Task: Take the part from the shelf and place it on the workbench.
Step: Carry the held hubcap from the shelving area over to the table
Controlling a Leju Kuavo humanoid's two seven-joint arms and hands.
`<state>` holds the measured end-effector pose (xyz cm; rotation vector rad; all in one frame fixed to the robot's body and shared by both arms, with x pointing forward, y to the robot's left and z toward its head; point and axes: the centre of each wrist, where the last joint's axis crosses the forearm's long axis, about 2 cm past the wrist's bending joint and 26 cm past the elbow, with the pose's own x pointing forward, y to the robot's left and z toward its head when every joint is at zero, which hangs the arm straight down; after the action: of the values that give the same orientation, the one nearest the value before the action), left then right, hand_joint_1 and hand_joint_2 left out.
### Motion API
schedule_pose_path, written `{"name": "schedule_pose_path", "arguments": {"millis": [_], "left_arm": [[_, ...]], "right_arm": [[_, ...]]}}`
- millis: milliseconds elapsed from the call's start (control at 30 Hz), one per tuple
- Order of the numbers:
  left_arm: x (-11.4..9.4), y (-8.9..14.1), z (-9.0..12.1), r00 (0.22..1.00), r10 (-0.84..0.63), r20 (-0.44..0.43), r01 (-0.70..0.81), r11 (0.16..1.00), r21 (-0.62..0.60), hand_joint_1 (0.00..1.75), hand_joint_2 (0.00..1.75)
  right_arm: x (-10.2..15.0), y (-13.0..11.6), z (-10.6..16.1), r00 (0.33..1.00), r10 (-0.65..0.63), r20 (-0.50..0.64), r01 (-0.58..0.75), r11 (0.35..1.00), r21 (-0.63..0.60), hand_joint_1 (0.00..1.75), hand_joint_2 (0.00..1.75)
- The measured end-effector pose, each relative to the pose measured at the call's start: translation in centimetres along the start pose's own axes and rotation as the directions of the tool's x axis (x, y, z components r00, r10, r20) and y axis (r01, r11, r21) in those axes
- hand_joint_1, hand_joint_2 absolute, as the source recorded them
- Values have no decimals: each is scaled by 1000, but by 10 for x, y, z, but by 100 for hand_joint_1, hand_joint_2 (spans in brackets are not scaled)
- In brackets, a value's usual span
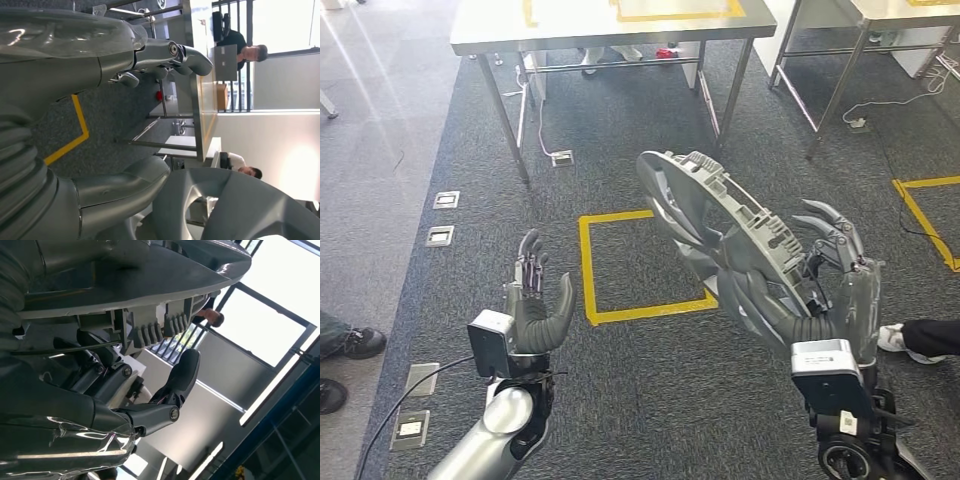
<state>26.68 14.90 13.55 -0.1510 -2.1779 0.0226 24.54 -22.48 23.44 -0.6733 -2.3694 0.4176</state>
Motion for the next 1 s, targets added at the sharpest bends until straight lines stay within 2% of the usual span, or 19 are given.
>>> {"name": "schedule_pose_path", "arguments": {"millis": [533, 1000], "left_arm": [[0, 0, -2, 1000, 3, 5, -3, 1000, -3, 0, 175], [0, 0, -3, 1000, -1, 3, 1, 1000, -3, 0, 175]], "right_arm": [[7, -18, -13, 996, 56, 68, -49, 993, -103, 175, 175], [9, -27, -18, 994, 75, 83, -63, 988, -139, 175, 175]]}}
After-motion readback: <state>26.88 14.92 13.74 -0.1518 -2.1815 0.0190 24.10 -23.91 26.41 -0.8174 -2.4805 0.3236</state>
